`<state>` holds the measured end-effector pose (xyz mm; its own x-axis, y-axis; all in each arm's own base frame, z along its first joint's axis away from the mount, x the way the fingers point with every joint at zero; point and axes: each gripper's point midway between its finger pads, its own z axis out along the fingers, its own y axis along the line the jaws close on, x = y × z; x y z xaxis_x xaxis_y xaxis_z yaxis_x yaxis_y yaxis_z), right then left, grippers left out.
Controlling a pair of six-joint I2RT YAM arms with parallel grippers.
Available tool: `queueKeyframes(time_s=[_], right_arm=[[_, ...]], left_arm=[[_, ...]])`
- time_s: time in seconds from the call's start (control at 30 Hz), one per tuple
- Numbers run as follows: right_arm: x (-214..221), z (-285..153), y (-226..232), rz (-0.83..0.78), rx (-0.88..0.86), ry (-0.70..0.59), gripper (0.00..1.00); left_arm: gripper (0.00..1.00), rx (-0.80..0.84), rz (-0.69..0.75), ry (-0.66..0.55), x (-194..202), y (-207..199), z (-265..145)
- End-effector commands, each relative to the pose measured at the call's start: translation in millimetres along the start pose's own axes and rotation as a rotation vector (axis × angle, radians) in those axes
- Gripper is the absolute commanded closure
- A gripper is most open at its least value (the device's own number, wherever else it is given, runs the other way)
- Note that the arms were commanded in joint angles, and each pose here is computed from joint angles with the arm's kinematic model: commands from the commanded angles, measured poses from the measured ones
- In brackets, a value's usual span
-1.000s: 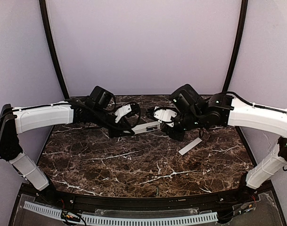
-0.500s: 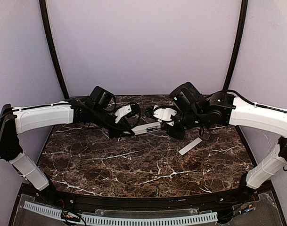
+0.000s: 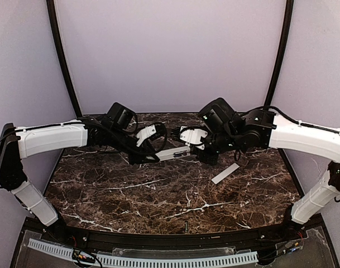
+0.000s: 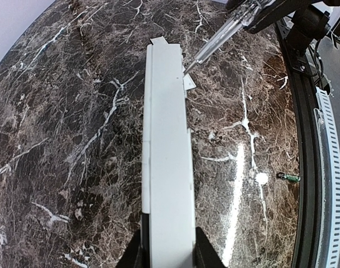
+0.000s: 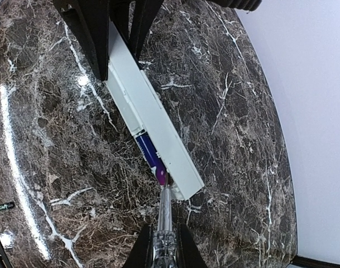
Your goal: Unload the batteries from the remote control
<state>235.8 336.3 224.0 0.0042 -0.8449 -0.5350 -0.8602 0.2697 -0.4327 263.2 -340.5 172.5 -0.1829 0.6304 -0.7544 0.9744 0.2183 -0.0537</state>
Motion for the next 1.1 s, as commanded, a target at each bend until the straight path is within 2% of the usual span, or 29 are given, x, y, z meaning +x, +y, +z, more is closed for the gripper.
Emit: queueKeyframes(time_s=[0.0, 0.5, 1.07], right_arm=[[-4.5, 3.1, -1.6, -0.024, 0.013, 0.009, 1.00], [4.9, 20.7, 1.8, -0.075, 0.009, 0.082, 1.00], [10.6, 36.5, 9.5, -0.044, 0.007, 0.078, 1.00]], left_arm=[[1.00, 0.035, 0.025, -0.035, -13.6, -8.4, -4.3], [1.00, 0.029, 0.059, -0.039, -14.6, -12.6, -6.1], [1.00, 0.036, 0.018, 0.000, -0.9, -7.1, 12.2]])
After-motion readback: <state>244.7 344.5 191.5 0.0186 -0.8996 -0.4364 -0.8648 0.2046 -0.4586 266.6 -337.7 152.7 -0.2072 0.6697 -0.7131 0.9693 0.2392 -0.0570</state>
